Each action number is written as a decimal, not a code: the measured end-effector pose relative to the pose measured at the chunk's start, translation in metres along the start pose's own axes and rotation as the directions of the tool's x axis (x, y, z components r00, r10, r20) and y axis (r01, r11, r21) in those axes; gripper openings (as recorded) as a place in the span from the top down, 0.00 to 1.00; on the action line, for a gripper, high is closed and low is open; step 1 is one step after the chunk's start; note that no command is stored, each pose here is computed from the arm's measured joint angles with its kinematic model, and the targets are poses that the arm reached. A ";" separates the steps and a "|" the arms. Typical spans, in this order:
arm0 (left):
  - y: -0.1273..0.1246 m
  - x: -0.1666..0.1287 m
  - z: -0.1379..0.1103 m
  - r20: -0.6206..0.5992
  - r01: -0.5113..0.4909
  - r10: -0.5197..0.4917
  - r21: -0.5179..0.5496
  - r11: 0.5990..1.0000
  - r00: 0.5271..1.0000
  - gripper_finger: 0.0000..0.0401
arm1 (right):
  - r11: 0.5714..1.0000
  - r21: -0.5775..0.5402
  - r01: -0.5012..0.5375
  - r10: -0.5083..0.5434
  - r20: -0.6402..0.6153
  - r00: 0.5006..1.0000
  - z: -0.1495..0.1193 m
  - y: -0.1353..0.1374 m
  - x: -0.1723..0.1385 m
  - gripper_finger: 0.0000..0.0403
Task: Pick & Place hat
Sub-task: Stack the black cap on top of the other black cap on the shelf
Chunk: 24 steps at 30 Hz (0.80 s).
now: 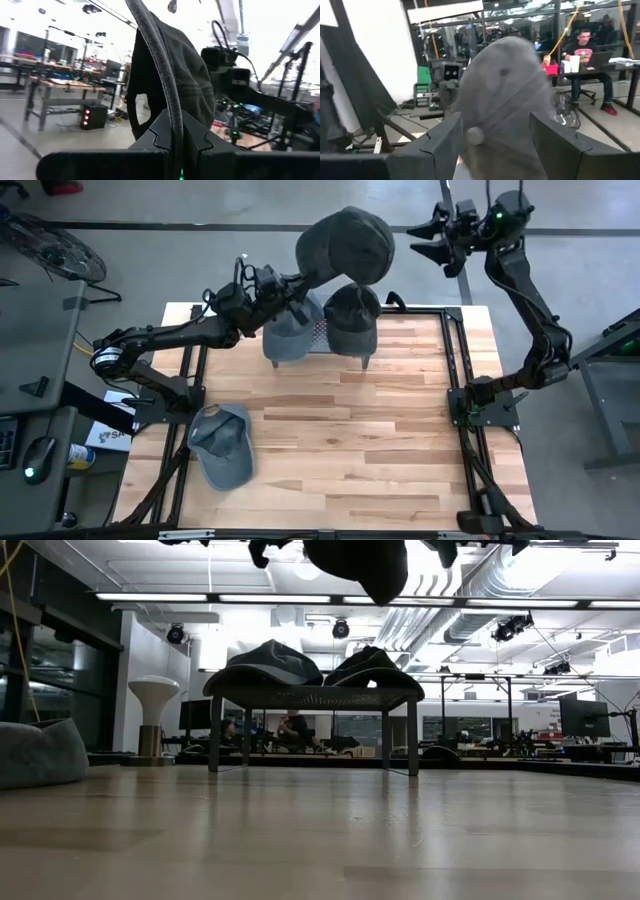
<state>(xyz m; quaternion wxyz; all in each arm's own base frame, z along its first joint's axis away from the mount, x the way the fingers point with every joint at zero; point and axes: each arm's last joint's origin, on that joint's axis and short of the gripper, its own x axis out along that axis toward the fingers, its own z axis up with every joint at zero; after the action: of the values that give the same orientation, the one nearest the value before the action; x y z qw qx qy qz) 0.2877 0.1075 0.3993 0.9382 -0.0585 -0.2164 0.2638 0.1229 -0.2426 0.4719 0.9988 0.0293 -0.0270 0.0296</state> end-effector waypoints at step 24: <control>0.003 0.000 0.005 0.068 -0.126 0.121 0.075 0.989 0.990 0.99 | 0.911 -0.322 0.257 -0.298 -0.085 0.951 -0.019 0.035 0.060 0.45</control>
<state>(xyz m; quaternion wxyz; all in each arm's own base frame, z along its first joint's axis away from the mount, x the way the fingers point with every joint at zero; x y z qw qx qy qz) 0.2840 0.1099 0.4033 0.9144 -0.0260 -0.2313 0.3313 0.1816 -0.2034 0.4586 0.9847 -0.1245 0.0395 -0.1155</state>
